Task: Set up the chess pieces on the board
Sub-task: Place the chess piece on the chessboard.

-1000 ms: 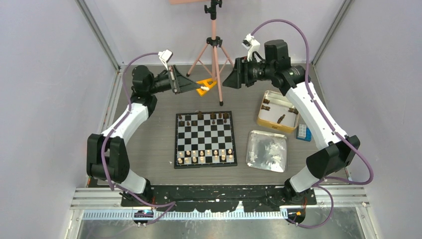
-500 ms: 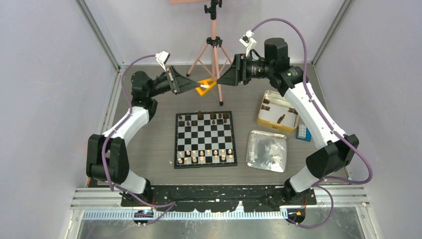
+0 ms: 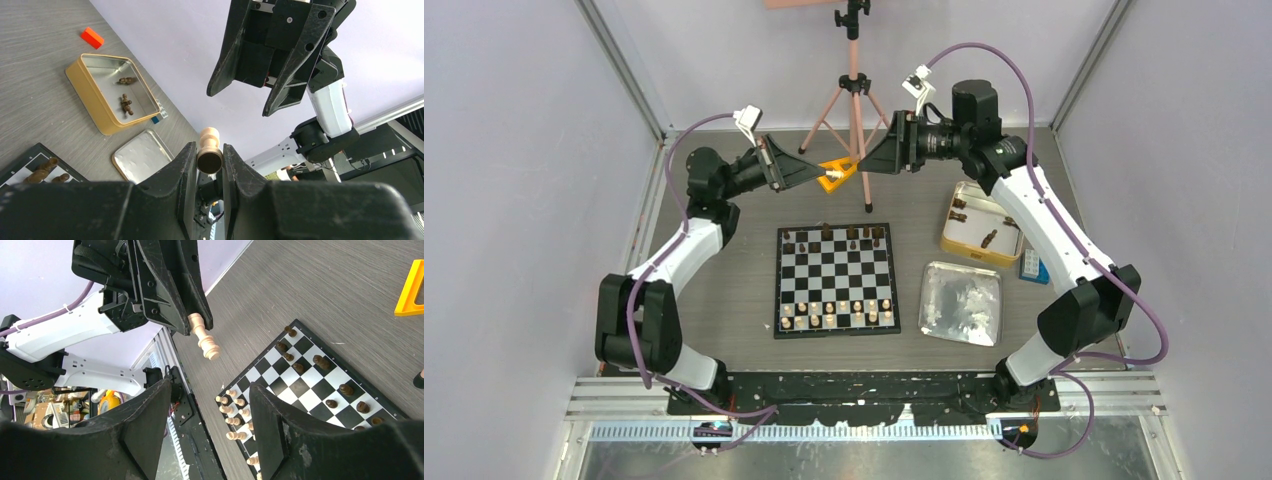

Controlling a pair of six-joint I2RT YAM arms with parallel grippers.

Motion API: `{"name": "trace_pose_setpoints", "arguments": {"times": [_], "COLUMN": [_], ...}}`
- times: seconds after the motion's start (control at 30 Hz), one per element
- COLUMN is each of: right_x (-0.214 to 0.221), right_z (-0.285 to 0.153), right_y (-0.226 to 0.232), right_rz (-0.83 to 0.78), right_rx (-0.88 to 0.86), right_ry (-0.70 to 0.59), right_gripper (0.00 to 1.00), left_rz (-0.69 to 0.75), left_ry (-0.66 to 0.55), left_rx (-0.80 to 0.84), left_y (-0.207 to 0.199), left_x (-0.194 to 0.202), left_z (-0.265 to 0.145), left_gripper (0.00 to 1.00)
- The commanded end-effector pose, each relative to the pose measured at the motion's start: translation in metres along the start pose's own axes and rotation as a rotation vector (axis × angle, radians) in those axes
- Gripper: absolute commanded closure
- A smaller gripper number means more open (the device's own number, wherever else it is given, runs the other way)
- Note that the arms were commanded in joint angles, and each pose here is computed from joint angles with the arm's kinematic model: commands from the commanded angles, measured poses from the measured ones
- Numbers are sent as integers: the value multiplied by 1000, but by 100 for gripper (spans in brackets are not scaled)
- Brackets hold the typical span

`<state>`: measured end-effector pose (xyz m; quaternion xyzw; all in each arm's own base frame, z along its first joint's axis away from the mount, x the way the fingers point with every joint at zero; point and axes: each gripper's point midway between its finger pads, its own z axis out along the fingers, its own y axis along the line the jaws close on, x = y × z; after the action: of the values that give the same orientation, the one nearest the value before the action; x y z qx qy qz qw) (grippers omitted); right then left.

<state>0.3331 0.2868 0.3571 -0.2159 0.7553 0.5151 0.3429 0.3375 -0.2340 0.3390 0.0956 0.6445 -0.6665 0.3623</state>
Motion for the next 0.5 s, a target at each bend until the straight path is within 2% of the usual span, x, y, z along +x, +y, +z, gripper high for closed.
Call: {"name": "trace_pose_setpoints", "arguments": {"times": [0.0, 0.47], "right_x": [-10, -14], "right_z": [-2, 7], "right_y": [10, 6], "right_rz": [-28, 34], "right_rx": [-41, -85], "right_ry": [-30, -56], "right_gripper": [35, 34], "left_rz": [104, 121], "left_ry": [-39, -88], "left_rx": [37, 39], "left_y": [-19, -19], "left_x": [-9, -11], "left_z": [-3, -5], "left_gripper": [100, 100]}}
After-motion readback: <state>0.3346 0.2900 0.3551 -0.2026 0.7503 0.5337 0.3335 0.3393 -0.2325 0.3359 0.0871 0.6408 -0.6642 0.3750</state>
